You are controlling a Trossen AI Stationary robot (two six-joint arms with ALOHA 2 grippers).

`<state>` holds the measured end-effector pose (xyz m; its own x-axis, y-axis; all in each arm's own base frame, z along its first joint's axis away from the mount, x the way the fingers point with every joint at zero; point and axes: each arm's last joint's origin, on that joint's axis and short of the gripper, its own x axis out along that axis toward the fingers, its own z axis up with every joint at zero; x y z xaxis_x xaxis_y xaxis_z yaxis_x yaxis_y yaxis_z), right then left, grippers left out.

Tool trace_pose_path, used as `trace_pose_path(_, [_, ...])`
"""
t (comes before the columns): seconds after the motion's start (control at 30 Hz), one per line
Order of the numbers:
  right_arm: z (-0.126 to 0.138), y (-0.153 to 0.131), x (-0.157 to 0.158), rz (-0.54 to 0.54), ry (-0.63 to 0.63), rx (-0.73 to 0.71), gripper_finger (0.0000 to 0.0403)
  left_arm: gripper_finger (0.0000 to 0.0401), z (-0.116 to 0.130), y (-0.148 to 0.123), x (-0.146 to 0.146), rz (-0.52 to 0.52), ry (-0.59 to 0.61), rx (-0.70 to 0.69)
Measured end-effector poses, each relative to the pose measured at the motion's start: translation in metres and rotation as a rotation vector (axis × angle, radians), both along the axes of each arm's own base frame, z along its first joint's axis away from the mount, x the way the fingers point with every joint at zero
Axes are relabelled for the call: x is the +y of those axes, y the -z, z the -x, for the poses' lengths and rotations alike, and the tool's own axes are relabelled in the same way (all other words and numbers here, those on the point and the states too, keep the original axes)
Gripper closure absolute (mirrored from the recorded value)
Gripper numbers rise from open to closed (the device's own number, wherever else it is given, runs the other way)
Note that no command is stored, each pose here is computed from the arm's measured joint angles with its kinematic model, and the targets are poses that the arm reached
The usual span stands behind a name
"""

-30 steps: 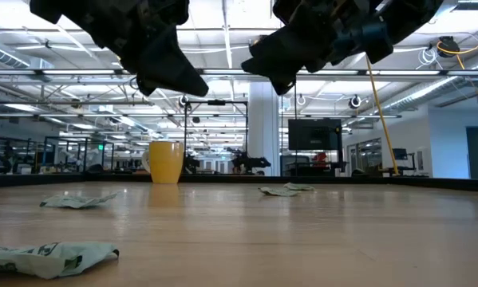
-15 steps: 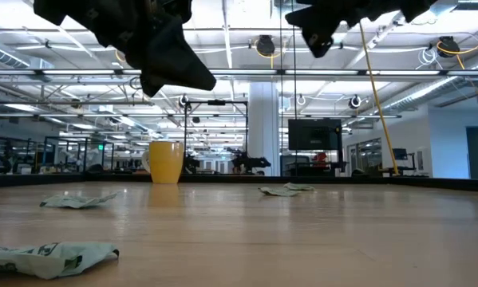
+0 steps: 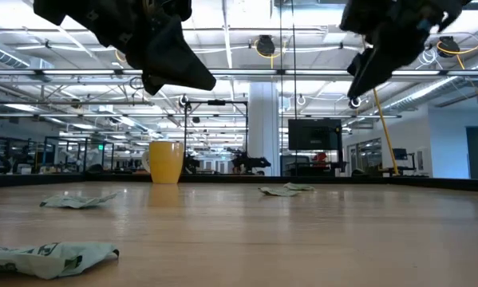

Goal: Pick and place Stevia / Truvia into bins
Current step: Put the stevia packet into the transparent container

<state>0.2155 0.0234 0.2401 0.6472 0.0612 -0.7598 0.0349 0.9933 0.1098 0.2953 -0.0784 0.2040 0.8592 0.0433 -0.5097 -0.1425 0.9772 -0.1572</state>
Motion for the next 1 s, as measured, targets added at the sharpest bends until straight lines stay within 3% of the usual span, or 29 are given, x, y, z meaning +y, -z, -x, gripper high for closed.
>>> trace_pose_path(0.3, [0.019, 0.053, -0.011, 0.196, 0.137, 0.121, 0.0268, 0.0368, -0.001, 0.001, 0.006, 0.014, -0.029, 0.007])
trace_pose_path(0.43, [0.017, 0.066, -0.02, 0.269, 0.236, -0.01, 0.0268, 0.0368, -0.002, 0.001, 0.009, 0.002, -0.033, 0.007])
trace_pose_path(0.57, [0.013, 0.072, -0.03, 0.286, 0.23, -0.133, 0.0268, 0.0368, -0.003, 0.001, 0.015, 0.013, -0.062, 0.006])
trace_pose_path(0.77, [0.004, 0.076, -0.053, 0.296, 0.316, -0.184, 0.0268, 0.0368, -0.005, 0.0, 0.022, 0.029, -0.095, 0.003])
trace_pose_path(1.0, [-0.015, 0.104, -0.072, 0.243, 0.274, -0.163, 0.0268, 0.0368, -0.005, 0.0, 0.026, 0.029, -0.107, 0.003])
